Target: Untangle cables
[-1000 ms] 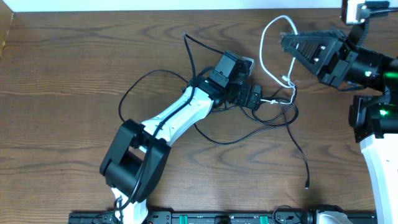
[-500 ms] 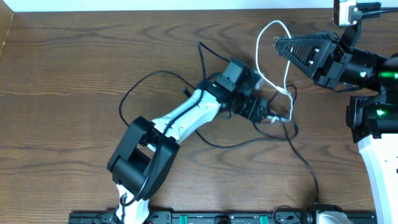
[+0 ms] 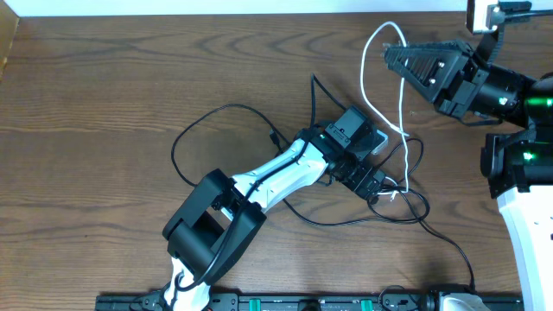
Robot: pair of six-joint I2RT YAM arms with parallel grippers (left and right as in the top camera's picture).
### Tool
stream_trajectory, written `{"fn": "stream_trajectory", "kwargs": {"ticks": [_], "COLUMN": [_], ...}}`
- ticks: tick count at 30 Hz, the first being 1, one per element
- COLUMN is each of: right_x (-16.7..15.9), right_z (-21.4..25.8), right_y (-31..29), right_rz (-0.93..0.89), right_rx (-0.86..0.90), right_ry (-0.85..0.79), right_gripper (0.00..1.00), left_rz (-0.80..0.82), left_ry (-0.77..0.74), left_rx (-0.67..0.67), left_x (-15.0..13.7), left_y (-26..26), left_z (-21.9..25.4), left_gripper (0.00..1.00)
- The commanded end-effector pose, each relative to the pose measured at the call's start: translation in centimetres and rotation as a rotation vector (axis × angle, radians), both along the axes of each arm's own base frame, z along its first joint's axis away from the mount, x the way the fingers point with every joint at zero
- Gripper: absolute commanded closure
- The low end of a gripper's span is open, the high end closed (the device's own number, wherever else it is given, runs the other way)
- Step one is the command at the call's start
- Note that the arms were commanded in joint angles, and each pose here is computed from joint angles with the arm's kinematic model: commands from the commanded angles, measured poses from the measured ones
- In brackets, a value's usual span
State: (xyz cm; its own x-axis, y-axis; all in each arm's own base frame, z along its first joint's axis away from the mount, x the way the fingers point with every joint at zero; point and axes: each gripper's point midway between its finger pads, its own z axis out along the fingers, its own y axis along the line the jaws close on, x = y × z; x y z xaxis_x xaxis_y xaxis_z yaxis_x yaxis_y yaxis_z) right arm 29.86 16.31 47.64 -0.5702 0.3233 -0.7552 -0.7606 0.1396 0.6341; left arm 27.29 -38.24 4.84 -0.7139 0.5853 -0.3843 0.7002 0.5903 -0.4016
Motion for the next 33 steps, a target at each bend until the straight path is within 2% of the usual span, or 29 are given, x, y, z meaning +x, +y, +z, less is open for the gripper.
{"fn": "stream_trajectory", "kwargs": {"ticks": [1, 11, 16, 28, 31, 33], "right_x": [0.6, 0.0, -0.2, -1.1, -1.0, -1.0], "right_z": [1.2, 1.3, 1.6, 4.8, 4.9, 5.0], "right_y": [-0.3, 0.7, 1.0, 0.3, 0.3, 0.2], "right_rz": [-0.058, -0.024, -0.018, -0.040, -0.044, -0.048], "right_rx": [0.036, 0.038, 0.049, 0.148, 0.156, 0.159], "right_ry": [-0.019, -0.030, -0.027, -0.111, -0.104, -0.105], "right_gripper": [0.99, 0.99, 0.99, 0.99, 0.99, 0.99], "left_rz": [-0.007, 0.040, 0.132, 0.102, 0.133, 0.188], "left_ry": [-0.012, -0.046, -0.069, -0.037, -0.066, -0.123], "left_rx": [0.022, -0.042, -0.036, -0.006, 0.050, 0.142], "left_x": [0.2, 1.6, 3.0, 1.6, 2.3, 3.5], "left_y": [0.1, -1.3, -1.2, -1.8, -0.9, 0.9], "left_z": [-0.6, 0.3, 0.4, -1.6, -2.5, -3.2], "left_gripper": [0.02, 0.02, 0.01, 0.02, 0.01, 0.01]}}
